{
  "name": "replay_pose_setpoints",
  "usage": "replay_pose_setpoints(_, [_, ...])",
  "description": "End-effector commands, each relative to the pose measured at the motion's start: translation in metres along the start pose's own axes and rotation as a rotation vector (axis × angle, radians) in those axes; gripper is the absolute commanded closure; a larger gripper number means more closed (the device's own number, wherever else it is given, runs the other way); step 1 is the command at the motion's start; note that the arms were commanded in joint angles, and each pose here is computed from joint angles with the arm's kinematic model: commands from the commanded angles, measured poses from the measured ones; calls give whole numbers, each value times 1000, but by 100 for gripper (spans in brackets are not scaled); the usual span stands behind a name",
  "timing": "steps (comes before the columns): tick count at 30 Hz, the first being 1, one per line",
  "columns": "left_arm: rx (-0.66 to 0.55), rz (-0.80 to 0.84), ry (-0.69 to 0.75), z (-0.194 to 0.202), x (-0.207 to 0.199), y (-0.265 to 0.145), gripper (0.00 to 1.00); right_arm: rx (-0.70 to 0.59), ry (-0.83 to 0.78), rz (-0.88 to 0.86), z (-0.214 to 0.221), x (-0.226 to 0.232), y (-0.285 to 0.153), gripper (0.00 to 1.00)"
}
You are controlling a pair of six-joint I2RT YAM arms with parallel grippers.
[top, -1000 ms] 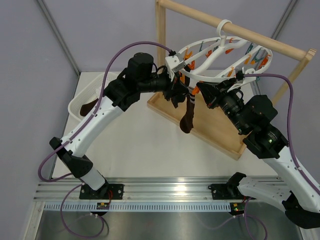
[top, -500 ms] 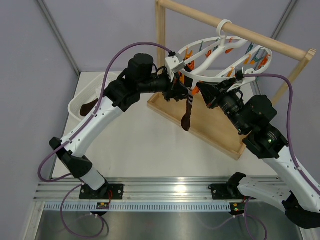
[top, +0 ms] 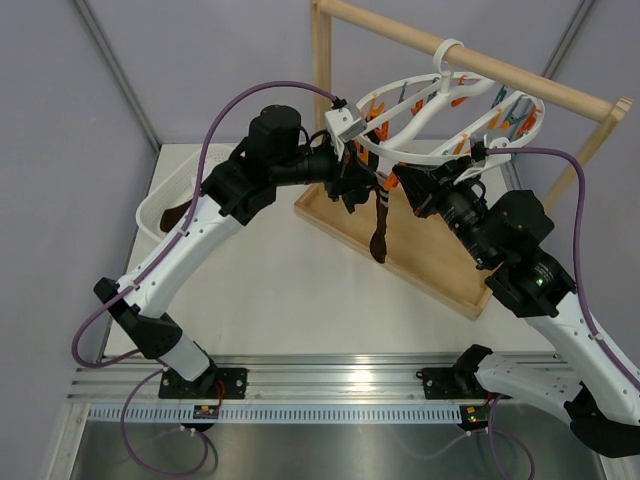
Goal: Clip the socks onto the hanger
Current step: Clamp the sock onto the hanger.
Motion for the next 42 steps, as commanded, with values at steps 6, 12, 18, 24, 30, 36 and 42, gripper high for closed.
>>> replay_pose_setpoints(6, [-106,33,32,-29,-7,-7,100,20,7,-87,2,13,-4,100])
replay_pose_setpoints(12, [-115,60,6,-31,-12,-5,100,22,9,-90,2,14,-3,100])
replay_pose_setpoints(18, [-117,74,4,-31,-15,-5,100,22,11,-85,3,13,-5,100])
replay_pose_setpoints(24, [-118,77,0,-31,-16,-4,100,23,16,-81,3,12,-5,90])
replay_pose_setpoints(30, [-118,85,-10,-30,-17,-3,100,24,24,-89,2,14,-7,76])
replay_pose_setpoints(36, [-119,95,-19,-29,-19,-1,100,27,36,-104,1,16,-9,61])
replay_pose_setpoints(42, [-116,87,-29,-26,-19,0,100,34,49,-112,0,17,-14,43])
Point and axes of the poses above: each gripper's point midway between its finger pads, its own y axis out along the fingers, its own x axis along the line the jaws close on, z = x × y, the point moved 4 cm from there along -y, back along the fingers, and after that the axes turned 6 degrees about y, right-handed, at the moved point
